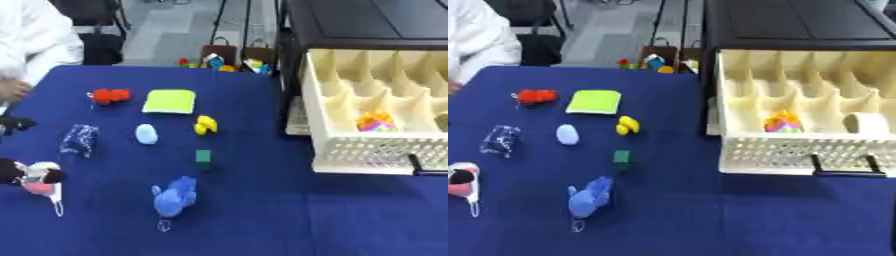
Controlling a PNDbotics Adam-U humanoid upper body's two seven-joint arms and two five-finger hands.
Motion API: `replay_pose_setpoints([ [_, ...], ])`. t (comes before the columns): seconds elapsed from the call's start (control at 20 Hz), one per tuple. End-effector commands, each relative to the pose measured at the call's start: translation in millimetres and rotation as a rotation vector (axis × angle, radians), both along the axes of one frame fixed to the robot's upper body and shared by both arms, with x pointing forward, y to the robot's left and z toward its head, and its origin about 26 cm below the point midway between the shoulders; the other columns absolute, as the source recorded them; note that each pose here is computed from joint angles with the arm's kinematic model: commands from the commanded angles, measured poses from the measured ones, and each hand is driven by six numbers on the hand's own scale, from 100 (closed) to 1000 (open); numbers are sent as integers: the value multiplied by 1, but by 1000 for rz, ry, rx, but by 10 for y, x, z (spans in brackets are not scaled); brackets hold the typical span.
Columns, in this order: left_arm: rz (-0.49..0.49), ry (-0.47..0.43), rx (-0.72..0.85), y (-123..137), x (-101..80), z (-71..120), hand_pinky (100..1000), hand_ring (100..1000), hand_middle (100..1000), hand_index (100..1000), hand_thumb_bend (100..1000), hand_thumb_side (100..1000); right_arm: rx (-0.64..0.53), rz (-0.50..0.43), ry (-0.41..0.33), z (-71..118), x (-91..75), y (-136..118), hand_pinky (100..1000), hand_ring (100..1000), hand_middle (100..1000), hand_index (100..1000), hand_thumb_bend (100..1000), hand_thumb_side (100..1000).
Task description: Pick up objects from table and place into drawer.
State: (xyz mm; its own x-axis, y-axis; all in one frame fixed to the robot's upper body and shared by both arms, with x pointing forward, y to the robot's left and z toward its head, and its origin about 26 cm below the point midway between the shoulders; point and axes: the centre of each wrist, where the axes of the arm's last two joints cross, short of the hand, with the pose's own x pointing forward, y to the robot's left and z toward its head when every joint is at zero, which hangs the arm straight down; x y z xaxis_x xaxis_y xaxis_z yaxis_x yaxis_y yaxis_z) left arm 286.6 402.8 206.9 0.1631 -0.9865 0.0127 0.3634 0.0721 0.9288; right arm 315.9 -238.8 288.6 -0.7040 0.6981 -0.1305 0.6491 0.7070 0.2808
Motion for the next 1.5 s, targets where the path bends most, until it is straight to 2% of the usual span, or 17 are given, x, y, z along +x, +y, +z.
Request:
replay_pose_setpoints([
  [0.05,22,-10,33,96,37,88,809,894,874,972,816,744,-11,7,-45,86,-27,-6,627,697,675,766,100,1000],
  [0.2,39,15,14,161,67,17,810,893,869,967,826,729,-9,8,-45,87,-27,-5,627,698,675,766,100,1000],
  [0.55,54,57,9,241,109,-89,787,865,827,920,770,700,-7,12,-47,90,-27,-1,629,698,675,766,100,1000],
  [0.75,63,81,6,282,127,-139,773,843,802,900,770,686,-5,13,-48,93,-27,-1,629,698,674,766,100,1000],
  [1.15,65,94,10,309,141,-167,770,841,800,899,768,687,-4,13,-49,94,-27,0,629,698,675,766,100,1000],
  [1.2,75,108,13,324,136,-196,758,826,786,889,680,659,-4,15,-50,97,-27,2,630,698,674,766,100,1000],
  [1.5,114,166,13,422,170,-298,730,801,759,860,599,640,-5,21,-52,104,-27,10,630,698,675,766,100,1000],
])
